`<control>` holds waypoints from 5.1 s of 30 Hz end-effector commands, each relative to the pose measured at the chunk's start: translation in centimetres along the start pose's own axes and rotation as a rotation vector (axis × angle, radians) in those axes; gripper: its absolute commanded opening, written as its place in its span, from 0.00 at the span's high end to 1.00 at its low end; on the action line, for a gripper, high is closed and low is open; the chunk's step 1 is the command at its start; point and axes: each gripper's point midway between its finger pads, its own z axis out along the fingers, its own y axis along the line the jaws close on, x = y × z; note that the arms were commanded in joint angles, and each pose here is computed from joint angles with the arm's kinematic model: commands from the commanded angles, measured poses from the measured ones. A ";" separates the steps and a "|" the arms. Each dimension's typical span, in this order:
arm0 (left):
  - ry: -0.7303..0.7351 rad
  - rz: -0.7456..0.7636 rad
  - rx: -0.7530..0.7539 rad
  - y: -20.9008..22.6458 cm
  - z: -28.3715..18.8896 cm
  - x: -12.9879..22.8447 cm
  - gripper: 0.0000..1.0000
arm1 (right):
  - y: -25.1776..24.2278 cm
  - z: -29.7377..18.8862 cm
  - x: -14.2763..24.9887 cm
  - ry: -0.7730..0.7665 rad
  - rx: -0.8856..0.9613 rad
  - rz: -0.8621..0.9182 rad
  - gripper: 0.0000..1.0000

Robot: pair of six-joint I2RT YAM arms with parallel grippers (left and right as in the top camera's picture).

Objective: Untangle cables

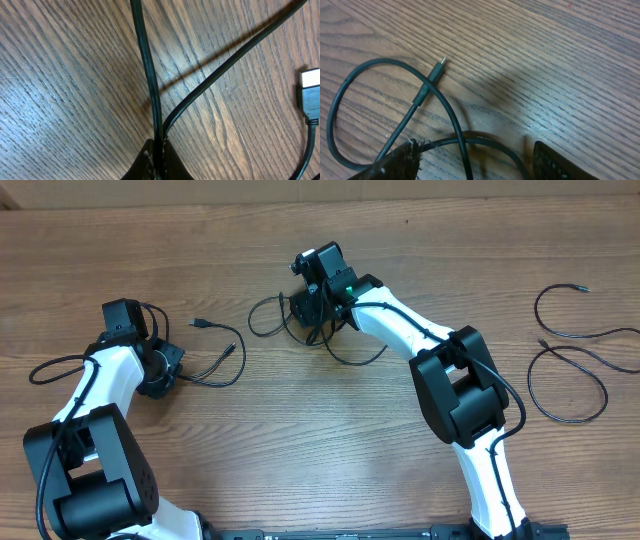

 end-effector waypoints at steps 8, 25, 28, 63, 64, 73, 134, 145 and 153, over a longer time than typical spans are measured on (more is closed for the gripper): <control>-0.001 0.017 0.016 -0.4 0.0 -0.3 0.95 | -0.3 -2.9 -1.8 -0.029 0.013 -0.240 0.35; -0.001 0.017 0.016 -0.4 0.0 -0.3 0.94 | 0.1 0.7 0.4 0.002 -0.050 -0.263 0.36; -0.001 0.017 0.016 -0.4 0.0 -0.3 0.94 | 0.0 1.8 1.1 0.013 -0.051 -0.293 0.35; -0.003 0.016 0.018 -0.4 0.0 -0.3 0.93 | -2.2 4.0 3.1 0.061 -0.003 -0.340 0.61; -0.003 0.016 0.018 -0.4 0.0 -0.3 0.93 | -2.2 4.0 3.1 0.061 -0.003 -0.340 0.70; -0.005 0.017 0.020 -0.5 0.0 -0.4 0.93 | -2.2 4.0 3.3 0.068 -0.004 -0.339 0.96; -0.137 0.118 0.089 -0.4 -5.0 -4.5 0.01 | -3.3 1.5 0.6 0.010 0.098 -0.154 0.00; -0.138 0.037 0.071 1.6 -5.1 -5.8 0.00 | -1.0 -5.1 -5.7 -0.148 0.051 -0.176 0.00; -0.143 0.020 0.065 2.1 -5.1 -6.2 0.01 | 6.8 -7.7 -4.8 -0.142 -0.394 -0.202 0.00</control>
